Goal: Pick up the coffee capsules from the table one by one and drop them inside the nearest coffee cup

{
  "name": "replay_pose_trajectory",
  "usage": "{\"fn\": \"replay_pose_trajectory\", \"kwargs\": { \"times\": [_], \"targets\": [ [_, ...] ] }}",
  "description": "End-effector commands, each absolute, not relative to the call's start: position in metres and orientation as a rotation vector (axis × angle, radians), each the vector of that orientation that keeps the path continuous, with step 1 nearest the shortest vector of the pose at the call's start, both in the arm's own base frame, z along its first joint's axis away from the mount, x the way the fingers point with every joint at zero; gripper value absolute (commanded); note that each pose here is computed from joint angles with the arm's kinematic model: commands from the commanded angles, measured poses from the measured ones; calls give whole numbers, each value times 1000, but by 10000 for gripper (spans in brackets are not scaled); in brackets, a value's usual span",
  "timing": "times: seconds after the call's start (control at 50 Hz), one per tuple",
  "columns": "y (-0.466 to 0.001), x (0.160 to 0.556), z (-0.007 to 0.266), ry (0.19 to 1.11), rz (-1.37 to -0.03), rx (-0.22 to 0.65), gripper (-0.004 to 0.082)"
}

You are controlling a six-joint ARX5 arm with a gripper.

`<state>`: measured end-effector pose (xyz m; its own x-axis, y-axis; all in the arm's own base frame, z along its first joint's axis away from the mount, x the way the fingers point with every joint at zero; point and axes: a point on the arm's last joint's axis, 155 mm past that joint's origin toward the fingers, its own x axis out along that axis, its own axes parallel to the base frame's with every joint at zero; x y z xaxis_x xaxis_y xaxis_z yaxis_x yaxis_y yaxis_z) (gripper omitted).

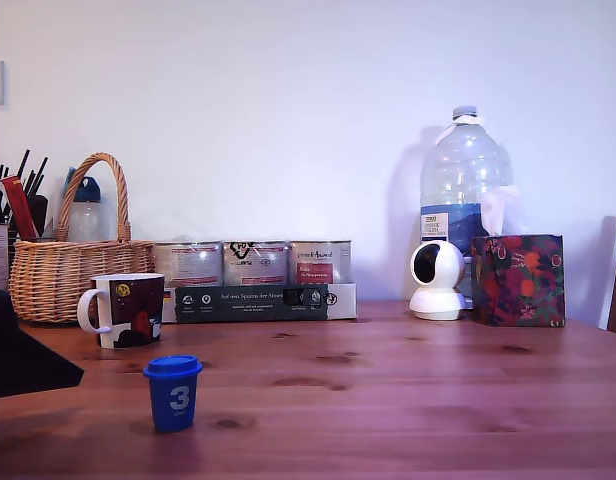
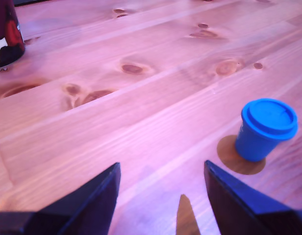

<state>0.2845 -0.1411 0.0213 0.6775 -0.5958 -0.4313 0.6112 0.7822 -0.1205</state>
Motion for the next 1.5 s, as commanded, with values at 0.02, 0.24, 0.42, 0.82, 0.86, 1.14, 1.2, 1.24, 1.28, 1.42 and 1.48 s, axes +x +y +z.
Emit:
{"fn": "replay_pose_trajectory", "kwargs": {
  "times": [0.02,0.24,0.42,0.82,0.86,1.14,1.2,1.24,1.28,1.42,1.48],
  "targets": [
    [-139,283,21,478,-667,29,465],
    [-139,284,21,477,-667,30,465],
    [-143,282,24,469,-694,23,470],
    [-170,260,27,467,-834,80,518],
    [-173,257,27,464,-851,93,518],
    [-194,240,26,427,-961,191,518],
    [-197,238,26,424,-973,199,518],
    [-199,237,26,421,-981,205,518],
    [-201,236,26,424,-987,207,518],
    [-203,238,21,468,-989,213,518],
    [-204,241,19,488,-985,223,517]
  ]
}}
